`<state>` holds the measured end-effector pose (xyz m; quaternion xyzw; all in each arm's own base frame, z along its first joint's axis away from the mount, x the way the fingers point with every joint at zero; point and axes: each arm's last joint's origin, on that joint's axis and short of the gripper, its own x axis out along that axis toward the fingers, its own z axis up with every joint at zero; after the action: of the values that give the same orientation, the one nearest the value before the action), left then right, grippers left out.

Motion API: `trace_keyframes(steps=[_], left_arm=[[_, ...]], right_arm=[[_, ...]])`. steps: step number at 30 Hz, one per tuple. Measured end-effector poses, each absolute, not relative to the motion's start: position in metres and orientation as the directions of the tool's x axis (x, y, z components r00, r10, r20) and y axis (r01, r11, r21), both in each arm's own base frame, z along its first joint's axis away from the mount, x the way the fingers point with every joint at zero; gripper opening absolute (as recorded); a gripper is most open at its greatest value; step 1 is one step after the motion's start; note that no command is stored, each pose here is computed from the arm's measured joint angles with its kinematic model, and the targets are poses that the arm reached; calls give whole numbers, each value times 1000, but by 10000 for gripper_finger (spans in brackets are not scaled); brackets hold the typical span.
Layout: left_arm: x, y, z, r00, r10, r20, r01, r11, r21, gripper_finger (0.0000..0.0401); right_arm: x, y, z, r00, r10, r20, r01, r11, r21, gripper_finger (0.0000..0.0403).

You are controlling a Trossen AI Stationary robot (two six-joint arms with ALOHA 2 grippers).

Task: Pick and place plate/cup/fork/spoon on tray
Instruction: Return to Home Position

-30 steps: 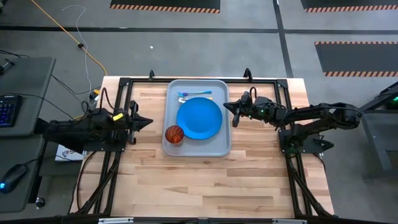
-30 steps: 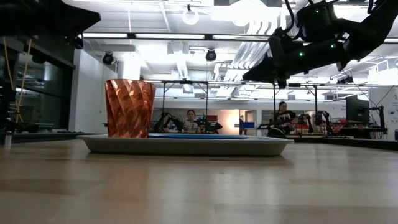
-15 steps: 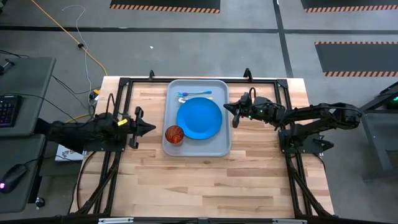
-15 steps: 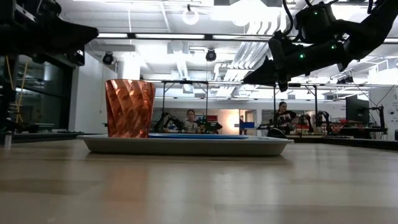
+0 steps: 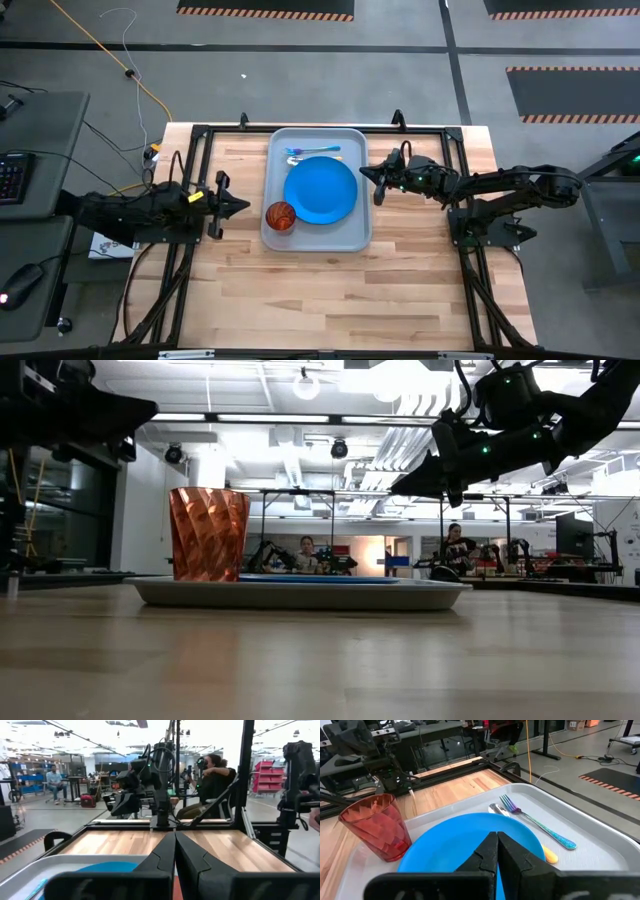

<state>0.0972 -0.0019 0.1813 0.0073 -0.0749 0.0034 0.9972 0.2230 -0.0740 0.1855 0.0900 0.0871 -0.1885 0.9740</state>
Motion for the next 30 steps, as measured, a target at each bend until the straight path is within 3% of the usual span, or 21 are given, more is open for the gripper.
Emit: trace_keyframes(steps=[7,14,19,30], left_arm=[[97,-2,180,990,9,139,-13,1000,27,0],[98,-2,171,999,8,42,-9,1000,2,0],[98,-2,167,1000,8,4,-8,1000,-22,0],[98,-2,167,1000,8,6,-8,1000,-23,0]], right_arm=[[223,-74,186,914,-352,-203,383,913,143,0],[219,-71,197,943,-296,-153,319,935,156,0],[205,-64,221,971,-231,-60,238,957,164,0],[163,-50,238,971,-226,-72,235,961,146,0]])
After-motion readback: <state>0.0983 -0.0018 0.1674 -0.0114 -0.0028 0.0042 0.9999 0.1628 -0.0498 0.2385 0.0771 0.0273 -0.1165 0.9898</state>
